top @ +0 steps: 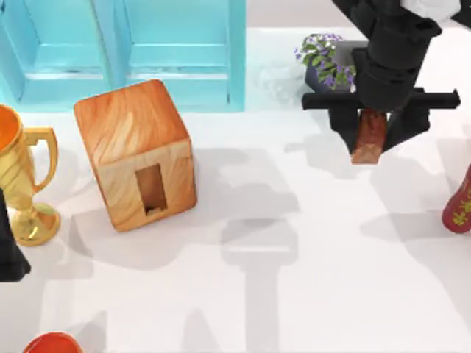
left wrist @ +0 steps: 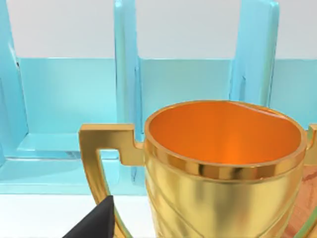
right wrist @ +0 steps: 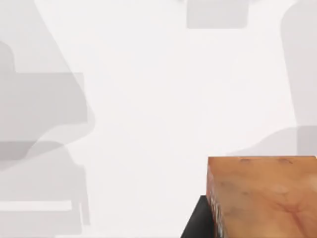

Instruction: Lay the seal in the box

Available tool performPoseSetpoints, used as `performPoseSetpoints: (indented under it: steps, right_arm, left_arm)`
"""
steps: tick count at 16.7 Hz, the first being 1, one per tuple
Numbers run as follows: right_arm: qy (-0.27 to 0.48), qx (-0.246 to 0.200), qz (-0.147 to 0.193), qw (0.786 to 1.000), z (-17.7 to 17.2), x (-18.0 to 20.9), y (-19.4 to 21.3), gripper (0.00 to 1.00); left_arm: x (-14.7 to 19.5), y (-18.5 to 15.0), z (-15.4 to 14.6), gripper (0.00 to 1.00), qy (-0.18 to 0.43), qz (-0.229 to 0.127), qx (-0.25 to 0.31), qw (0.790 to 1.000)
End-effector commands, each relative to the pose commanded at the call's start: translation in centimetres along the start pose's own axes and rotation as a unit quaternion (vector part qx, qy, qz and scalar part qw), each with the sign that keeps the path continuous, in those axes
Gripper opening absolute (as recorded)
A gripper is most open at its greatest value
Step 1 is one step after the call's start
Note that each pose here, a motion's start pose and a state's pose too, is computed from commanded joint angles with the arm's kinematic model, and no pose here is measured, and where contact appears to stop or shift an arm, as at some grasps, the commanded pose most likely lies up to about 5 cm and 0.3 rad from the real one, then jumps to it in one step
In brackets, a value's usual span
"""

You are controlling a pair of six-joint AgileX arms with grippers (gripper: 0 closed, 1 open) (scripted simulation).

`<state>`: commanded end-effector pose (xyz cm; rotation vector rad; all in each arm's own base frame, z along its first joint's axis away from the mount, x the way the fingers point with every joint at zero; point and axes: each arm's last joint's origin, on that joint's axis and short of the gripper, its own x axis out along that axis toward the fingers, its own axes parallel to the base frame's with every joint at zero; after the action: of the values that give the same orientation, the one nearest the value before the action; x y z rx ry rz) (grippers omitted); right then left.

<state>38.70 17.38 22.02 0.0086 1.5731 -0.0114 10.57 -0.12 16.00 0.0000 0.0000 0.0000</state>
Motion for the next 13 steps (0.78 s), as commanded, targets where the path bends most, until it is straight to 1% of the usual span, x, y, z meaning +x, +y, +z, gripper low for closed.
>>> performPoseSetpoints:
  steps: [2, 5, 7, 9, 11, 13]
  right_arm:
    - [0.004, -0.002, -0.005, 1.000, 0.3, -0.2, -1.2, 0.00]
    - [-0.017, -0.010, -0.009, 1.000, 1.3, -2.3, -5.7, 0.00]
    - [-0.043, -0.018, -0.013, 0.999, 2.0, -4.1, -10.1, 0.00]
    - [-0.050, -0.028, -0.024, 0.998, 2.3, -4.8, -15.5, 0.00]
    - [-0.041, -0.032, -0.033, 0.998, 1.8, -4.7, -21.1, 0.00]
    - [-0.025, -0.031, -0.035, 0.999, 0.4, -4.3, -25.7, 0.00]
  left_arm:
    - [0.0, 0.0, 0.0, 1.00, 0.000, 0.000, 0.000, 1.000]
    - [0.0, 0.0, 0.0, 1.00, 0.000, 0.000, 0.000, 1.000]
    - [0.0, 0.0, 0.0, 1.00, 0.000, 0.000, 0.000, 1.000]
    - [0.0, 0.0, 0.0, 1.00, 0.000, 0.000, 0.000, 1.000]
    - [0.0, 0.0, 0.0, 1.00, 0.000, 0.000, 0.000, 1.000]
    - [0.0, 0.0, 0.0, 1.00, 0.000, 0.000, 0.000, 1.000]
